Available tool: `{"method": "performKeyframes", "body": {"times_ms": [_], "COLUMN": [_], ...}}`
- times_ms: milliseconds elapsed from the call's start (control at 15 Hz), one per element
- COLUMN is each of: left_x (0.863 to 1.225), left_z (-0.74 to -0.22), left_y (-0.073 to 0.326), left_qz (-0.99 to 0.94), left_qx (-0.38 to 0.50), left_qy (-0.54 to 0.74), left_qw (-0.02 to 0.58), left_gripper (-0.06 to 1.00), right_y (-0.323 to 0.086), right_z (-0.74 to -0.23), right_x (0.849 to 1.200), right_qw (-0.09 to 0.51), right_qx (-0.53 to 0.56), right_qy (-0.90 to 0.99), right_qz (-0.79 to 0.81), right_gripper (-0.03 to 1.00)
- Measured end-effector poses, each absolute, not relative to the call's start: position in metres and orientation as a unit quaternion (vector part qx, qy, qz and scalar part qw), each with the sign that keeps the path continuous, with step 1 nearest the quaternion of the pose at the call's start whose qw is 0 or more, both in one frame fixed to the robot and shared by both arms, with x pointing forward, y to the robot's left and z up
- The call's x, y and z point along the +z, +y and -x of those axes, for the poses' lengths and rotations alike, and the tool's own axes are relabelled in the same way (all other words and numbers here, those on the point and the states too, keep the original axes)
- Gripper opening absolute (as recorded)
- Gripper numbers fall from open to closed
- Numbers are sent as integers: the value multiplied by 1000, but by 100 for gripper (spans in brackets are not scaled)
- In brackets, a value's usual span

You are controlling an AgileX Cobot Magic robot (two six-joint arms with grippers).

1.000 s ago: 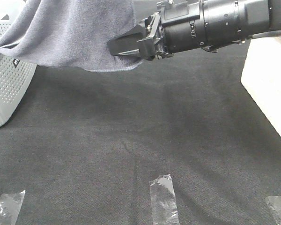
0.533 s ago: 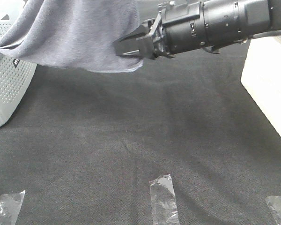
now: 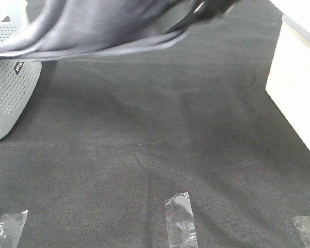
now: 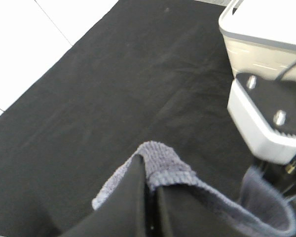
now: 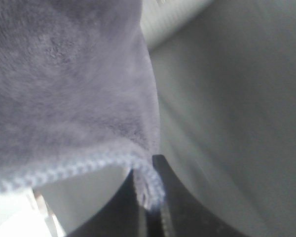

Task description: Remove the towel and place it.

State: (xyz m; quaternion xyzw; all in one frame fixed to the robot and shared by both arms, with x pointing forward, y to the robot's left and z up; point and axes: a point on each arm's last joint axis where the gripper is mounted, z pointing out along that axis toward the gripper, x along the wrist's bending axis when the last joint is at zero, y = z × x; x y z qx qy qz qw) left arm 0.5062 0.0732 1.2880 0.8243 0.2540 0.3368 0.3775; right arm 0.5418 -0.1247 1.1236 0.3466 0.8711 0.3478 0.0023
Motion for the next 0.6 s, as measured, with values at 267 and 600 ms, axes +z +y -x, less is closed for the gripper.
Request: {"method": "performKeyframes", "body": {"times_ms": [267, 600], "left_x": [1291, 1306], "left_z": [-512, -540], "left_y": [81, 111], "left_qz": [-814, -757], "left_qx": [392, 477], "left_qy": [254, 275], "left_qw": [345, 352], "left_gripper": [0, 0], "right_y": [-149, -159], "right_z": [-539, -556], "right_x": [1190, 1256], "right_qw": [94, 260], "right_qx": [271, 322], "right_qy": [874, 832], "right_qz": [-393, -371], "right_gripper": [2, 2]}}
